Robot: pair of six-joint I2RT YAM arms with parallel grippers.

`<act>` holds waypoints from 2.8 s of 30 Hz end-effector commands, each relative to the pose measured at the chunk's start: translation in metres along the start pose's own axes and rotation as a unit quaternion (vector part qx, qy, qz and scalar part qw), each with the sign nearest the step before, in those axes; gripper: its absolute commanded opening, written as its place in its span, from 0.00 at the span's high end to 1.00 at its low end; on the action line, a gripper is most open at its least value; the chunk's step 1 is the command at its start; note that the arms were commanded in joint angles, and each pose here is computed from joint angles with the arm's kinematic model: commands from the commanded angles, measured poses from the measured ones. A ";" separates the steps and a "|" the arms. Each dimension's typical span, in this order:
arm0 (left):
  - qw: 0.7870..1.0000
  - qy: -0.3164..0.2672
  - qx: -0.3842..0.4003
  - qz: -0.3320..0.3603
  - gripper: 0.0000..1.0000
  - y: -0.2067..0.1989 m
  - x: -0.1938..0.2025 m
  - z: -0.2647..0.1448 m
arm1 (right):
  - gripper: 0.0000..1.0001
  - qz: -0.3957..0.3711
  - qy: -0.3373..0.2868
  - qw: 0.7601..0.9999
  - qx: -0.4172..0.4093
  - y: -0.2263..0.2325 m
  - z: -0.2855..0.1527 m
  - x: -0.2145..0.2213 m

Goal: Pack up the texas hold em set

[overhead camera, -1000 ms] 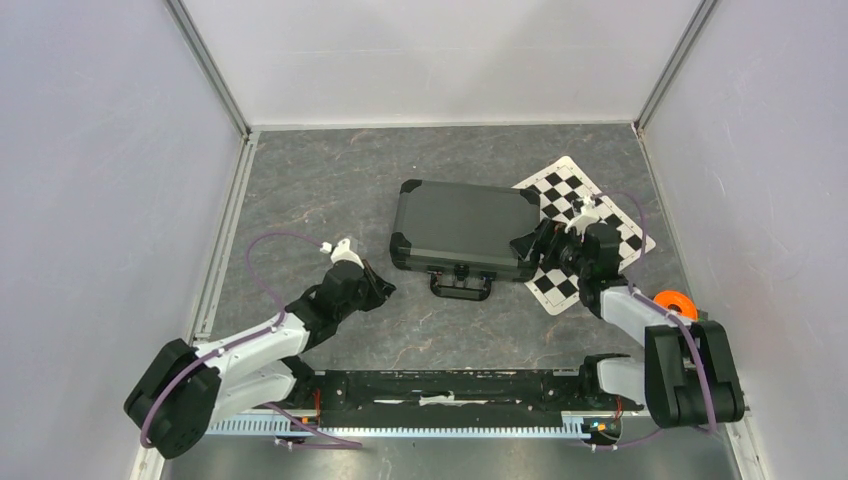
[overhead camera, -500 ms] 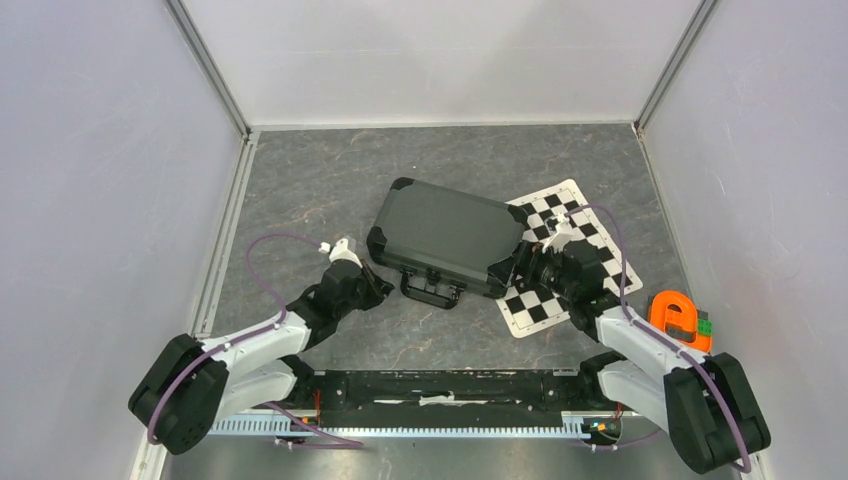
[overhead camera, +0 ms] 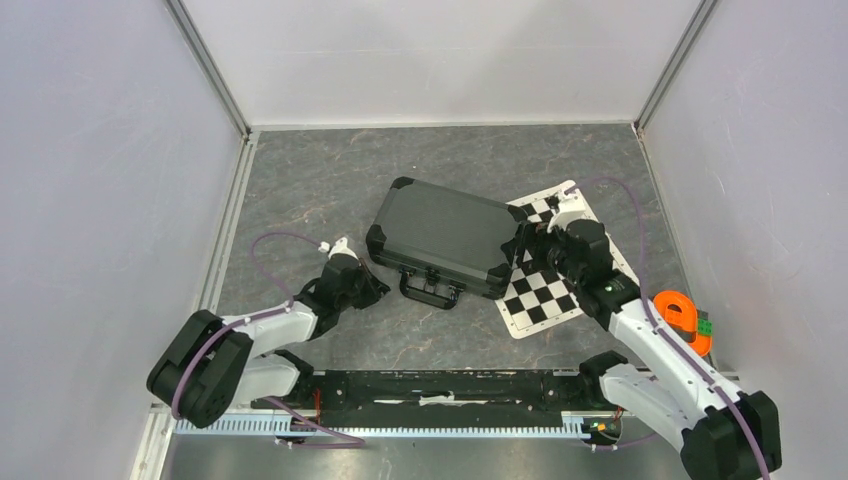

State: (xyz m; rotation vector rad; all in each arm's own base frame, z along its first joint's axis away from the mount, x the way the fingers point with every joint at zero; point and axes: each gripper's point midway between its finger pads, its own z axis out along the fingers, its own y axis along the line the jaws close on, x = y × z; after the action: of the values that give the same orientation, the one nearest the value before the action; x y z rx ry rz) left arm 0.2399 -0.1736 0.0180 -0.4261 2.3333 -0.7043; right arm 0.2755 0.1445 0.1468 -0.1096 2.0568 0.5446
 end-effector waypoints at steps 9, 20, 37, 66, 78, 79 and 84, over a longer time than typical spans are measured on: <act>0.998 -0.010 0.063 0.023 0.96 -0.026 -0.010 0.010 | 0.29 -0.139 0.056 0.988 -0.039 0.034 0.019 -0.025; 0.995 -0.016 0.098 -0.005 0.97 -0.028 -0.002 0.019 | 0.68 -0.158 0.103 0.979 -0.084 0.055 0.047 0.021; 0.991 0.015 0.134 -0.018 0.98 -0.033 0.015 0.032 | 1.00 -0.161 0.159 0.971 -0.076 0.037 0.055 0.069; 0.951 0.019 0.305 -0.045 0.97 -0.089 0.014 -0.002 | 0.95 -0.190 0.164 0.964 -0.083 0.045 0.049 0.072; 0.951 0.008 0.306 -0.034 0.97 -0.098 0.004 -0.007 | 0.30 -0.279 0.170 0.921 -0.211 0.097 0.033 0.084; 0.952 0.007 0.305 -0.033 0.97 -0.098 0.003 -0.007 | 0.22 -0.285 0.175 0.918 -0.216 0.098 0.033 0.088; 0.951 0.006 0.306 -0.031 0.97 -0.101 0.000 -0.007 | 0.11 -0.313 0.192 0.907 -0.207 0.100 0.034 0.100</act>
State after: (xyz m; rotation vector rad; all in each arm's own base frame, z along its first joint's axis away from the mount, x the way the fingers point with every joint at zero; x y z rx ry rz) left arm 0.2434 -0.2472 0.0681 -0.2436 2.0129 -1.3743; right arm 0.2463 0.2699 0.1154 -1.0443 1.9512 0.5893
